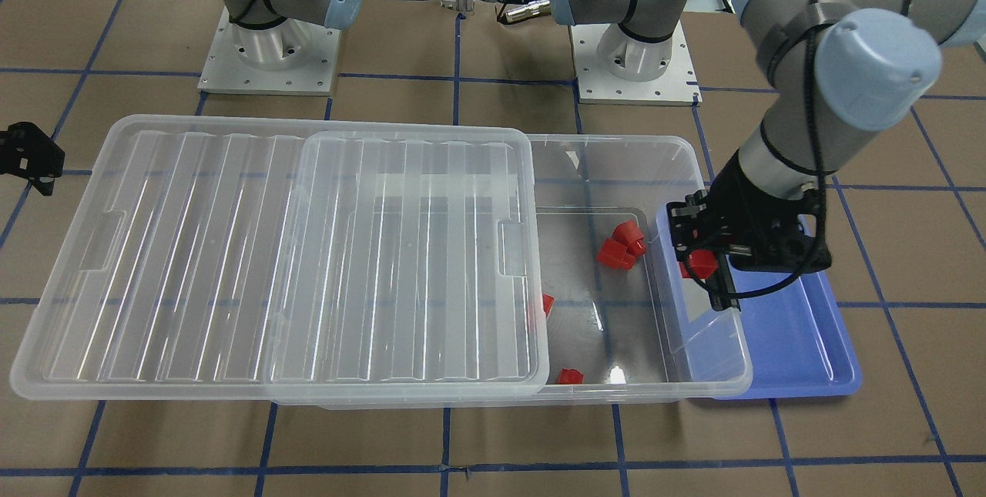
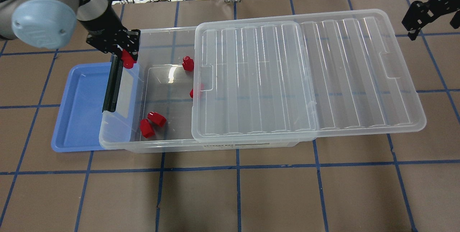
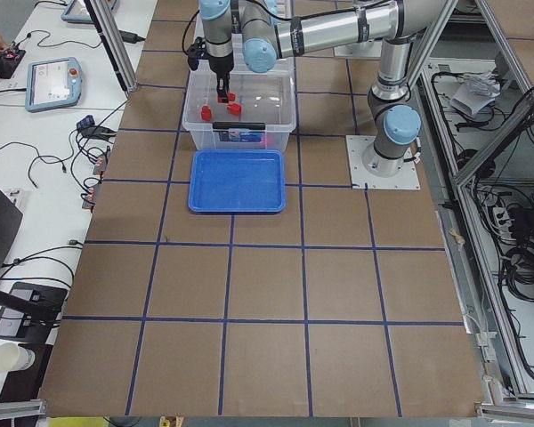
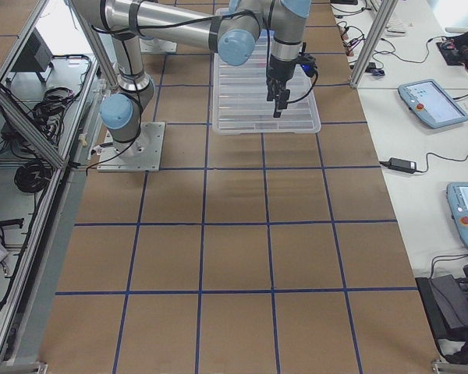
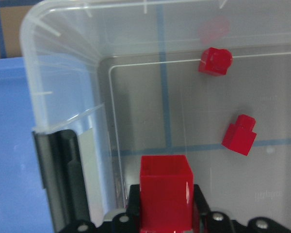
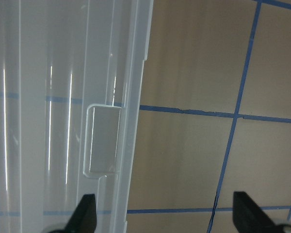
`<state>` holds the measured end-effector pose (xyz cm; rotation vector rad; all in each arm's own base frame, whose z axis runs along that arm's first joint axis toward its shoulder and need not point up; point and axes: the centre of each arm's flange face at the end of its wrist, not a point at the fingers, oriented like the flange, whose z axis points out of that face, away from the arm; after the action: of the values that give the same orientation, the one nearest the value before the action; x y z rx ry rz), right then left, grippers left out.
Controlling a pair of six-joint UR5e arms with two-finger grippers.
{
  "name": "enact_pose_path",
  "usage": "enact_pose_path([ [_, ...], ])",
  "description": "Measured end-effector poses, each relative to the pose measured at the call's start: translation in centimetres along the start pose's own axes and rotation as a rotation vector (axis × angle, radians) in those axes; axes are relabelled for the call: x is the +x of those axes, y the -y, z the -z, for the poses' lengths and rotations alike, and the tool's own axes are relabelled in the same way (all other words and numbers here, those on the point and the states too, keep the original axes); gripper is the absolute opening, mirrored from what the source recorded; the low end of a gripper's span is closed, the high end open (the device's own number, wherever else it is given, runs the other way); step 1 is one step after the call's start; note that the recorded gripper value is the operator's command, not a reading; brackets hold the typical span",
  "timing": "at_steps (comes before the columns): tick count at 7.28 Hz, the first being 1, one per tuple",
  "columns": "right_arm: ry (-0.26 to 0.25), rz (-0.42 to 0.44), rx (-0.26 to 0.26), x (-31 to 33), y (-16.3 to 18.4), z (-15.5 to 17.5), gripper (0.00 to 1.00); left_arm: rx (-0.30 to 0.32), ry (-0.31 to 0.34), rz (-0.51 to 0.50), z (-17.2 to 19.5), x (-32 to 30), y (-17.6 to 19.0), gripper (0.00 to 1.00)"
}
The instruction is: Place red block in blue tray from box
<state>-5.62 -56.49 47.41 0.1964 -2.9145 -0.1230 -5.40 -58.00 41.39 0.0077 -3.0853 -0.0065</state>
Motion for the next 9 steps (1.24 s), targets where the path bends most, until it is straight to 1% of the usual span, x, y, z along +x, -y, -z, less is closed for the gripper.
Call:
enact_pose_path([
  [1, 0.006, -0.006, -0.008, 0.5, 0.1, -0.6, 1.0, -0.001, -0.024, -0.004, 1.3, -3.1, -0.3, 0.23],
  [2, 0.025, -0.024, -0.015, 1.5, 0.2, -1.5, 1.0, -0.007, -0.04, -0.047, 1.1, -7.0, -0.4, 0.22],
  [3, 0.053, -0.045, -0.019, 2.5, 0.3, -2.6, 1.0, -0.019, -0.053, -0.115, -0.2, -11.4, -0.3, 0.22],
  [4, 0.073, -0.063, -0.029, 3.6, 0.6, -3.9, 1.0, -0.019, -0.062, -0.186, -2.5, -15.2, -0.2, 0.22],
  [5, 0.089, -0.082, -0.044, 5.0, 0.7, -5.2, 1.0, 0.0, -0.056, -0.236, -5.9, -17.9, 0.0, 0.22],
  [7, 0.101, -0.12, -0.06, 7.4, 1.2, -7.7, 1.0, 0.061, -0.018, -0.257, -13.2, -19.7, -0.8, 0.22],
  [8, 0.104, -0.132, -0.065, 7.9, 1.3, -8.5, 1.0, 0.075, -0.007, -0.254, -15.4, -19.6, -1.6, 0.4],
  [9, 0.123, -0.146, -0.072, 8.5, 1.0, -9.5, 1.0, 0.07, -0.006, -0.252, -16.9, -19.5, -2.2, 0.83],
])
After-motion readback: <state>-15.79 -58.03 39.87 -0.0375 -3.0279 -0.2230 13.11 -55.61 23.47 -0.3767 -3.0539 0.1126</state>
